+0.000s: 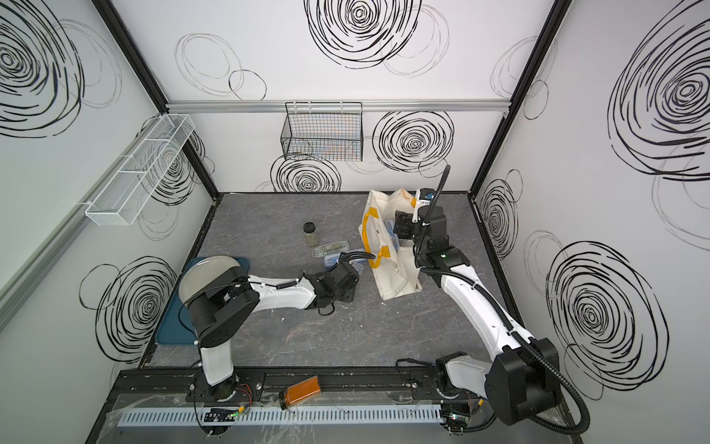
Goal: Put the compass set into the canvas bag
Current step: Pick up the compass set at the center of the board.
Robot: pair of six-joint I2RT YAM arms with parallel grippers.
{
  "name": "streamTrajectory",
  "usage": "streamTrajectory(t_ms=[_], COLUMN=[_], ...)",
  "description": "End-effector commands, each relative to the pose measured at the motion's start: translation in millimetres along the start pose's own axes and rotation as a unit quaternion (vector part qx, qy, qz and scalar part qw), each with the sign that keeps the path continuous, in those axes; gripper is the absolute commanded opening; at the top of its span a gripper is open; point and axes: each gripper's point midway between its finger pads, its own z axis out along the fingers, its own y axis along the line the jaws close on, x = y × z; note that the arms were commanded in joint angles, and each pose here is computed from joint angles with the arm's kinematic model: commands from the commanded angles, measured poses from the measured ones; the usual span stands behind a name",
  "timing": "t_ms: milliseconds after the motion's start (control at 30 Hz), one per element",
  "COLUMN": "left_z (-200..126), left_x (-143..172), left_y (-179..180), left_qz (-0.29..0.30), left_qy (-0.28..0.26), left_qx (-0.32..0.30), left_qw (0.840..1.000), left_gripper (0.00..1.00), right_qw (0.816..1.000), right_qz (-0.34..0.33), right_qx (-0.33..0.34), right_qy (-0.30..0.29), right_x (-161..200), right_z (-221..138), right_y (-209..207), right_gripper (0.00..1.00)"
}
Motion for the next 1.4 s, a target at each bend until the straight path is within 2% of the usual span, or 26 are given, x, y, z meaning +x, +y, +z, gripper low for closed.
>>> streamTrajectory(t_ms=[0,67,200,433,533,667,867,967,1133,1367], left_z=[5.2,4.3,-4.1,-46.3,-73.2,-107.7,-139.9,-147.3,-148.7,-155.2], left_x=[25.0,23.9,19.7,1.5,-10.0,-24.2,-46.4,-53.5,-61.2,-66.7], left_y=[13.9,13.9,16.3,26.2,34.4,47.2,52.6,51.0,47.3,41.9], left_qz=[0.004,0.009,0.012,-0.014,-0.034,-0.067,-0.097,-0.109,-0.114,-0.128], left_qy=[0.041,0.038,0.02,-0.079,-0.144,-0.226,-0.304,-0.324,-0.332,-0.347], left_qx=[-0.006,-0.004,0.001,0.035,0.046,0.067,0.093,0.107,0.117,0.146], left_qw=[0.999,0.999,1.0,0.996,0.988,0.969,0.943,0.934,0.929,0.918], left_gripper=[0.48,0.42,0.39,0.37,0.37,0.38,0.39,0.39,0.39,0.39], right_qw=[0.999,0.999,0.996,0.985,0.977,0.962,0.934,0.921,0.901,0.893], right_qz=[-0.003,-0.012,-0.027,-0.046,-0.046,-0.04,-0.017,-0.003,0.024,0.048], right_qx=[-0.034,-0.047,-0.082,-0.161,-0.197,-0.251,-0.322,-0.347,-0.386,-0.396], right_qy=[-0.005,0.0,0.012,0.049,0.069,0.104,0.151,0.174,0.194,0.21], right_x=[-9.6,-8.1,-5.1,8.4,19.9,38.4,71.9,88.2,103.8,115.1], right_z=[2.8,5.0,7.5,12.0,14.7,17.3,16.6,15.7,9.2,12.0], right_y=[20.9,30.8,55.3,107.9,130.9,163.2,203.4,217.1,235.4,244.3], right_gripper=[0.73,0.73,0.74,0.74,0.74,0.73,0.71,0.68,0.63,0.54])
